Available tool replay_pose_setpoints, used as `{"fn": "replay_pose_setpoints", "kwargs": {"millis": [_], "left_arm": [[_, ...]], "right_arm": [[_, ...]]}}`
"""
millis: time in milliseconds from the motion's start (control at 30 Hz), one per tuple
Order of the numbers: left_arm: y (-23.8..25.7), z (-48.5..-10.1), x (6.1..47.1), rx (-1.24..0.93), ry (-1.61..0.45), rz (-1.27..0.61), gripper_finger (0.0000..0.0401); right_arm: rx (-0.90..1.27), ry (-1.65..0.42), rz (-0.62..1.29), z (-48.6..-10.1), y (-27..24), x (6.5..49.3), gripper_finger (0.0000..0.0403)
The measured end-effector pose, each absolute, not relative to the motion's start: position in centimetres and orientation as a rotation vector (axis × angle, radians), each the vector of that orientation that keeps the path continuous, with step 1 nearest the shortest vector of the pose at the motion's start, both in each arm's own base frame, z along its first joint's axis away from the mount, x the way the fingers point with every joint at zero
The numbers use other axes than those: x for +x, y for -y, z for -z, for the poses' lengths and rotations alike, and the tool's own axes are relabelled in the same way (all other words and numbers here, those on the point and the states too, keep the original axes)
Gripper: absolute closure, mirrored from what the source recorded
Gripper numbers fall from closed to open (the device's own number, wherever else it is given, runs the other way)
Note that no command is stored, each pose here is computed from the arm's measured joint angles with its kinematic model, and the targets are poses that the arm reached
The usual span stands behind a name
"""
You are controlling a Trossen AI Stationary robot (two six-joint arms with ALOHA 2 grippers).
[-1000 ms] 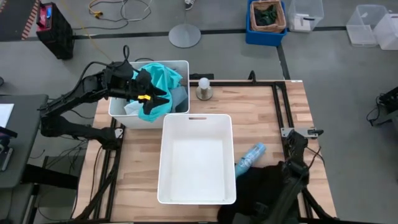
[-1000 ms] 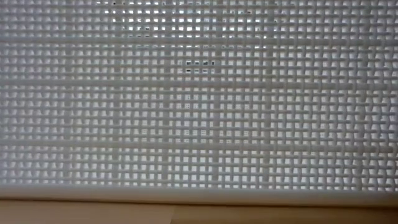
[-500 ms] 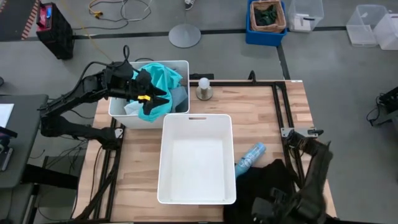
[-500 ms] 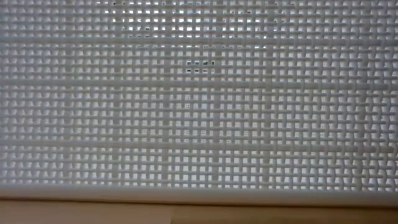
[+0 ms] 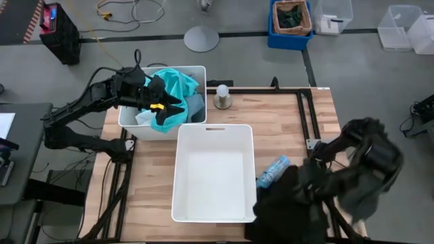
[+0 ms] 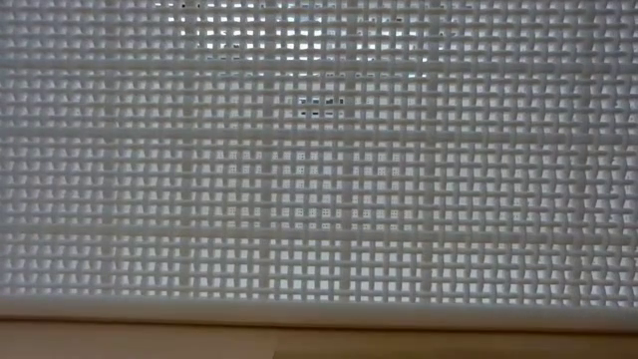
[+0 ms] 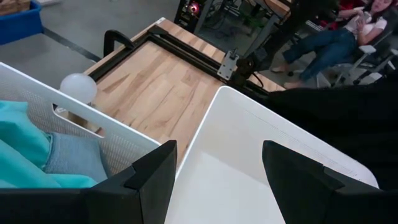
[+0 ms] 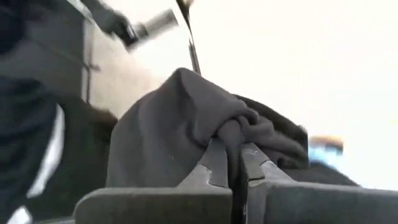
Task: Sort clothes
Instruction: Put the black long sleeve into the bottom white bin
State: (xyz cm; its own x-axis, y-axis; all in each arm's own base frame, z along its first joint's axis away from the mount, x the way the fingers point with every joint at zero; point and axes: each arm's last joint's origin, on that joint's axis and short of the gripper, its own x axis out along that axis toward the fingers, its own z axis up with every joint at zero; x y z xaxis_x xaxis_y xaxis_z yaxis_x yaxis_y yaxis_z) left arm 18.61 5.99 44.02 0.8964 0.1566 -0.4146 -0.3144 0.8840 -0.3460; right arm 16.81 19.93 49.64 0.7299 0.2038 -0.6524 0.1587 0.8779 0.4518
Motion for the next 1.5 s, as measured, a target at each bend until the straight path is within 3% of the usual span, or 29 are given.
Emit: {"fn": "replay_pose_setpoints", "kwargs": {"millis": [500, 833, 1300, 1500], "left_arm": [[-6.1, -44.5, 18.8, -0.409, -0.33, -0.248, 0.017], [-6.1, -45.1, 19.0, -0.414, -0.267, -0.24, 0.017], [-6.2, -45.4, 19.1, -0.409, -0.235, -0.236, 0.017], [-6.2, -45.5, 19.1, -0.424, -0.227, -0.237, 0.017]], "right_arm": [[0.253, -0.015, -0.121, -59.1, -12.0, 15.7, 0.0403], [0.138, 0.269, -0.082, -61.2, -11.7, 19.8, 0.0403], [0.165, -0.047, -0.016, -54.9, -13.7, 28.8, 0.039], [0.185, -0.176, 0.029, -53.2, -13.2, 29.5, 0.0337]]}}
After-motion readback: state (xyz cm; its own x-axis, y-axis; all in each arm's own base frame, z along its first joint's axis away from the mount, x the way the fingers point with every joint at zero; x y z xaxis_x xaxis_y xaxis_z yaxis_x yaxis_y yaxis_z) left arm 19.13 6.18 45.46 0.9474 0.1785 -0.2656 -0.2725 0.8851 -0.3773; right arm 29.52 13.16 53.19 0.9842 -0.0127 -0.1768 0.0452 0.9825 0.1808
